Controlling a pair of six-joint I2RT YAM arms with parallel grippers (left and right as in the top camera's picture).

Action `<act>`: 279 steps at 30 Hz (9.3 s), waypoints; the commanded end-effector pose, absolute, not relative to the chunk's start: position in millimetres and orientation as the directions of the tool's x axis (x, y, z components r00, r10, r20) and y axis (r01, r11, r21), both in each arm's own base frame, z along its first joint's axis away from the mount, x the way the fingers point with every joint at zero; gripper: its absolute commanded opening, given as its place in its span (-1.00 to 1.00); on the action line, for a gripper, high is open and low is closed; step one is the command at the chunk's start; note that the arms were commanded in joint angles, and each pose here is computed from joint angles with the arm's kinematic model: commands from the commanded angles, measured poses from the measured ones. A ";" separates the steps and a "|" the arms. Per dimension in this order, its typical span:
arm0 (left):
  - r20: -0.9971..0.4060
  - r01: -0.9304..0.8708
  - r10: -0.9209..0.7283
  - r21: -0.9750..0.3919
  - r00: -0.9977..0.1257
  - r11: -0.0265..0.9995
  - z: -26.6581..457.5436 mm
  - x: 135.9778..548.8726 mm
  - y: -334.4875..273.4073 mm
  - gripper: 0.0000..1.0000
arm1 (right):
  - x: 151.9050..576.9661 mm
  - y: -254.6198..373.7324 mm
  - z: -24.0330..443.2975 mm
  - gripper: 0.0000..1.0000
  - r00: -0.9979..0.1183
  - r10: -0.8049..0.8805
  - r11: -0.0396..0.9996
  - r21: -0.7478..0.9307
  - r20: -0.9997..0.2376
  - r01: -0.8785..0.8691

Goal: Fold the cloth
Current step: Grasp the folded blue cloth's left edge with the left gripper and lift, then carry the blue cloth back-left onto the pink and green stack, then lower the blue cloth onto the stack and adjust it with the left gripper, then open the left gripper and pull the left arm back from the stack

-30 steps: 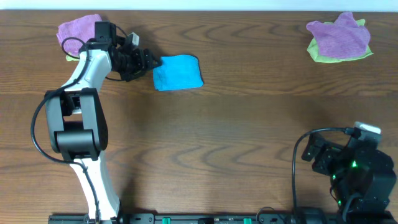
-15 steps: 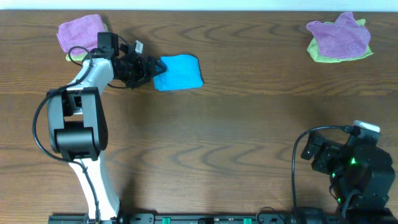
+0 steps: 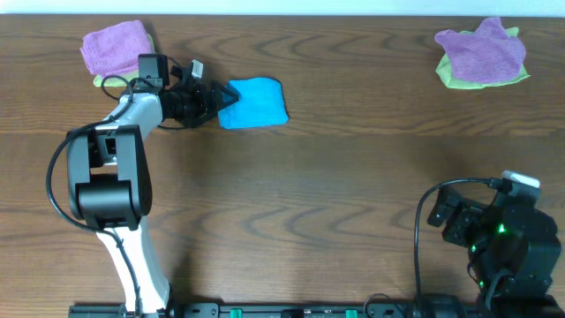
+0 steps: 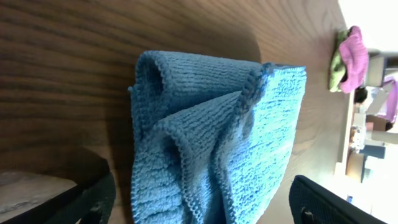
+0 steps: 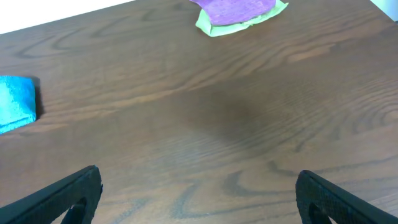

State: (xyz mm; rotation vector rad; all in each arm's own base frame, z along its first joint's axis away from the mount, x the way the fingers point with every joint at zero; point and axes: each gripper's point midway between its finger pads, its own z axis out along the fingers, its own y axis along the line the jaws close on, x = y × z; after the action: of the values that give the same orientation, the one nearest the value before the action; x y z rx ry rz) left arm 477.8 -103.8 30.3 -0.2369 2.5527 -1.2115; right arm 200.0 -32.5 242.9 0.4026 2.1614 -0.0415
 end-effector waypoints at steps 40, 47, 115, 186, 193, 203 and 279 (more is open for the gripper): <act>-0.449 0.210 -0.133 -0.634 -0.884 0.744 123.2 583.1 -102.4 -0.89 | 198.6 -34.1 238.6 0.98 -0.544 0.278 0.943 0.117 -0.792 0.311; -0.510 0.164 -0.174 -0.551 -0.842 0.818 151.0 592.5 -25.3 -0.88 | 198.6 -34.1 238.6 0.99 -0.544 0.278 0.943 0.117 -0.792 0.311; -0.493 -0.040 -0.453 -0.643 -0.742 0.765 115.0 601.6 153.0 -0.89 | 191.9 -34.5 229.9 0.98 -0.567 0.314 0.931 0.130 -0.762 0.340; -0.561 -0.027 -0.518 -0.662 -0.646 0.749 181.5 635.6 132.3 -0.90 | 191.9 -20.3 226.7 0.99 -0.582 0.355 0.929 0.207 -0.732 0.306; -0.385 -0.024 -0.615 -0.835 -0.689 0.550 142.3 634.0 139.1 -0.88 | 192.1 -20.4 226.9 0.99 -0.581 0.355 0.929 0.207 -0.732 0.306; -0.284 -0.010 -0.616 -0.903 -0.734 0.429 105.0 642.9 118.0 -0.88 | 193.1 -20.2 228.0 0.98 -0.571 0.372 0.923 0.224 -0.732 0.314; -0.672 0.056 0.031 -0.016 -0.740 0.998 383.3 425.8 -51.3 -0.88 | 133.1 -37.2 304.8 0.99 -0.565 0.119 0.969 -0.029 -0.816 0.246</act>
State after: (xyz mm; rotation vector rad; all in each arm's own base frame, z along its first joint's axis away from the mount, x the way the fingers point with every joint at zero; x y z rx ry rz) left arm 462.8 -38.8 365.0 0.0582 2.3954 -0.1493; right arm 144.0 -37.6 292.7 0.2891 2.2078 -0.1603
